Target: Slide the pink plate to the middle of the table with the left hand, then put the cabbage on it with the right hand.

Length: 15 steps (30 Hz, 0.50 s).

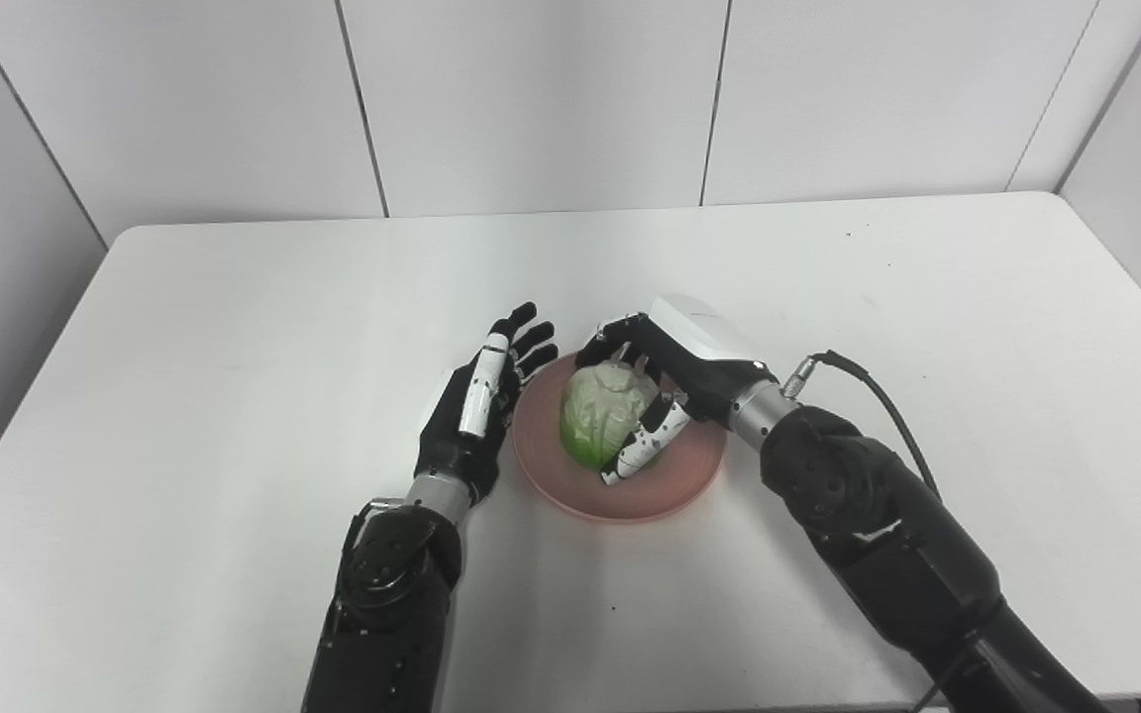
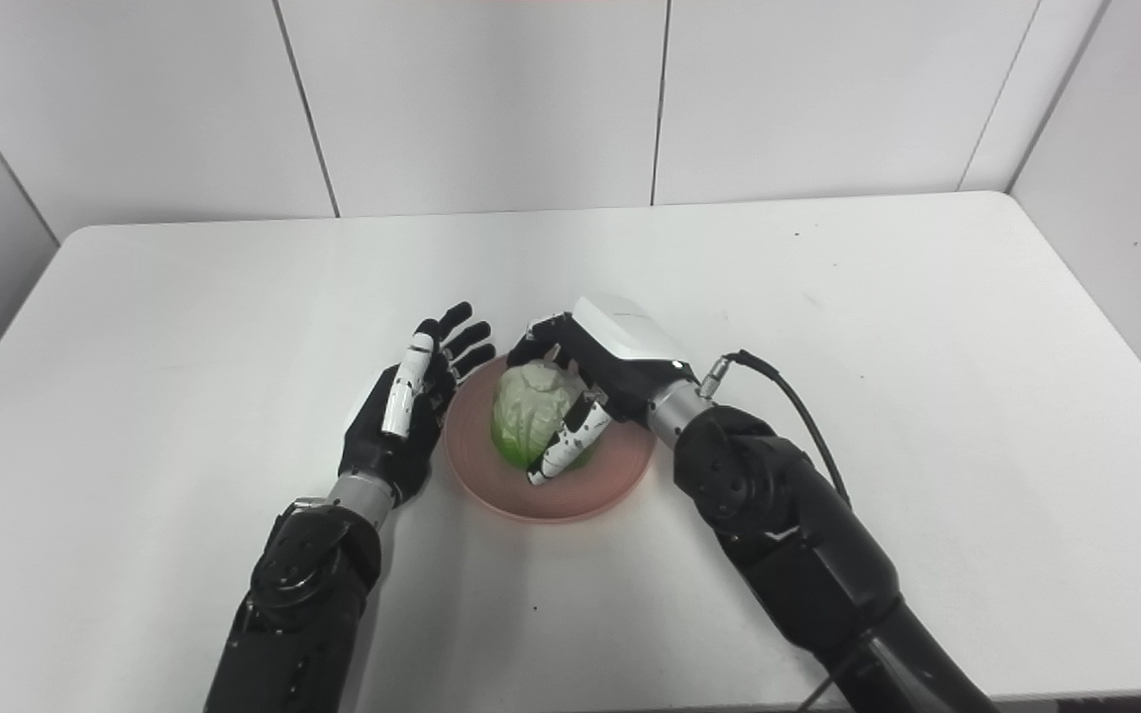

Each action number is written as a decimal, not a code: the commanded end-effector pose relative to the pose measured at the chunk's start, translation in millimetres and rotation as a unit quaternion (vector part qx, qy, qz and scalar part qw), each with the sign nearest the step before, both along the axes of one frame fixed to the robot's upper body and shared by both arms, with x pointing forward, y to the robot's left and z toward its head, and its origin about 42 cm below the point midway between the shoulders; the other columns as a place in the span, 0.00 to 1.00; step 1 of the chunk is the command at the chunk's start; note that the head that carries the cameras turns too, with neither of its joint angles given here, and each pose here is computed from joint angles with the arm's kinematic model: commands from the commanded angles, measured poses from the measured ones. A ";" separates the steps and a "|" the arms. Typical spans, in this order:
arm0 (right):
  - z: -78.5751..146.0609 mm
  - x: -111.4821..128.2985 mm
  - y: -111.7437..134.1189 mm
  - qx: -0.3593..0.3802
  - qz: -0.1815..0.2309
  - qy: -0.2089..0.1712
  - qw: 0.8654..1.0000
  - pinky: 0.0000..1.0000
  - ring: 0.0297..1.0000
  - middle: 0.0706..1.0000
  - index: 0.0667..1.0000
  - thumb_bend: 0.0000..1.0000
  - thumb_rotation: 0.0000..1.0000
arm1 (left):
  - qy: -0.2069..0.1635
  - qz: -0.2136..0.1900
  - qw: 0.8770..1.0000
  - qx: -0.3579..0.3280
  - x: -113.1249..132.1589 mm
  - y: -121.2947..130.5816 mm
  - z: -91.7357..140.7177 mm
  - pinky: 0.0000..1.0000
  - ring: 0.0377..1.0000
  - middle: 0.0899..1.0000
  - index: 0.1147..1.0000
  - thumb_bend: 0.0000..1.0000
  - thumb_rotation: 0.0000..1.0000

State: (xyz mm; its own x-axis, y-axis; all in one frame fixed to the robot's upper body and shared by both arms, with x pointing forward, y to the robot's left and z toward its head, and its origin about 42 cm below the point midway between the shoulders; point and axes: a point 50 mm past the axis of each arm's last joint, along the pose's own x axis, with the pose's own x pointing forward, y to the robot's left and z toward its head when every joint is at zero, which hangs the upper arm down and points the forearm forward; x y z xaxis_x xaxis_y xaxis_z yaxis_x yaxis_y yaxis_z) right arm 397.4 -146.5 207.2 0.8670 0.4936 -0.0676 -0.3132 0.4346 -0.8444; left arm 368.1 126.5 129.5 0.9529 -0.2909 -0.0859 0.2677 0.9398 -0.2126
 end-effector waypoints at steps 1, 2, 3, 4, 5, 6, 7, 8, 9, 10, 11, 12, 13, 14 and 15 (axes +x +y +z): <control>0.6 0.1 -2.6 -0.003 0.002 -0.007 1.000 0.45 0.39 0.45 0.51 0.51 0.00 | 0.039 -0.008 0.999 0.005 -5.2 -1.2 -13.3 0.86 0.88 0.88 0.88 0.45 1.00; 0.3 -0.5 -3.2 -0.008 0.004 -0.011 1.000 0.47 0.44 0.50 0.55 0.58 0.02 | 0.040 -0.008 0.999 0.006 -5.2 -1.2 -13.3 0.86 0.88 0.88 0.88 0.45 1.00; 0.1 -1.2 -3.8 -0.014 0.005 -0.015 1.000 0.52 0.56 0.62 0.66 0.77 0.07 | 0.041 -0.007 0.999 0.006 -5.3 -1.2 -13.2 0.86 0.88 0.89 0.88 0.46 1.00; 0.2 -2.1 -4.5 -0.020 0.008 -0.018 1.000 0.52 0.57 0.63 0.67 0.79 0.07 | 0.041 -0.007 0.999 0.007 -5.4 -1.2 -13.1 0.86 0.88 0.89 0.88 0.46 1.00; 0.3 -2.6 -4.9 -0.024 0.009 -0.019 0.999 0.55 0.63 0.69 0.73 0.85 0.13 | 0.040 -0.006 0.999 0.007 -5.4 -1.1 -13.1 0.86 0.88 0.88 0.88 0.45 1.00; 0.4 -2.9 -5.1 -0.026 0.010 -0.020 0.999 0.57 0.66 0.72 0.76 0.89 0.17 | 0.040 -0.006 0.999 0.007 -5.4 -1.1 -13.2 0.86 0.88 0.88 0.88 0.45 1.00; 0.9 -4.0 -6.0 -0.025 0.015 -0.018 0.999 0.57 0.67 0.73 0.77 0.90 0.18 | 0.041 -0.006 0.999 0.006 -5.5 -1.0 -13.0 0.86 0.88 0.88 0.88 0.45 1.00; 1.4 -4.8 -7.0 -0.024 0.018 -0.017 0.999 0.64 0.76 0.81 0.85 0.95 0.28 | 0.041 -0.006 0.999 0.006 -5.5 -1.0 -13.0 0.86 0.88 0.89 0.88 0.45 1.00; 1.8 -5.5 -7.9 -0.023 0.022 -0.017 0.999 0.70 0.83 0.89 0.93 0.98 0.37 | 0.041 -0.007 0.999 0.006 -5.5 -1.0 -13.0 0.86 0.89 0.89 0.89 0.45 1.00; 2.4 -6.1 -8.8 -0.022 0.024 -0.018 0.999 0.73 0.86 0.92 0.96 0.99 0.42 | 0.041 -0.007 0.999 0.007 -5.5 -0.9 -13.1 0.86 0.89 0.89 0.89 0.45 1.00; 3.0 -6.5 -9.7 -0.021 0.026 -0.021 0.999 0.76 0.91 0.96 0.98 1.00 0.47 | 0.042 -0.006 0.999 0.007 -5.5 -0.9 -13.0 0.86 0.89 0.89 0.89 0.46 1.00; 4.0 -7.2 -10.6 -0.020 0.027 -0.025 0.999 0.78 0.93 0.98 0.99 1.00 0.51 | 0.043 -0.006 0.999 0.007 -5.5 -0.9 -12.9 0.86 0.89 0.89 0.88 0.46 1.00; 5.5 -8.0 -11.3 -0.019 0.028 -0.031 0.999 0.81 0.97 0.99 1.00 1.00 0.56 | 0.043 -0.007 0.999 0.006 -5.5 -0.9 -12.9 0.86 0.89 0.89 0.89 0.46 1.00; 7.2 -8.7 -11.9 -0.017 0.029 -0.037 0.999 0.81 0.97 0.99 1.00 1.00 0.57 | 0.043 -0.008 0.999 0.006 -5.3 -0.7 -13.1 0.86 0.89 0.89 0.89 0.46 1.00; 8.3 -9.1 -12.2 -0.016 0.030 -0.041 0.999 0.83 0.99 1.00 1.00 1.00 0.60 | 0.043 -0.009 0.999 0.006 -5.1 -0.6 -13.2 0.86 0.89 0.90 0.89 0.46 1.00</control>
State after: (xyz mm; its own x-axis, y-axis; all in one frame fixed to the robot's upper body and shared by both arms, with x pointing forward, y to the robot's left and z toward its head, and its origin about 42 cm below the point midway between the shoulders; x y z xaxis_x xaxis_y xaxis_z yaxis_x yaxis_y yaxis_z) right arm 385.4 -160.0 192.3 0.8508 0.5145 -0.1070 -0.3372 0.3784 -0.8620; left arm 367.9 126.8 129.9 0.9509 -0.2957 -0.0914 0.2715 0.9387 -0.2126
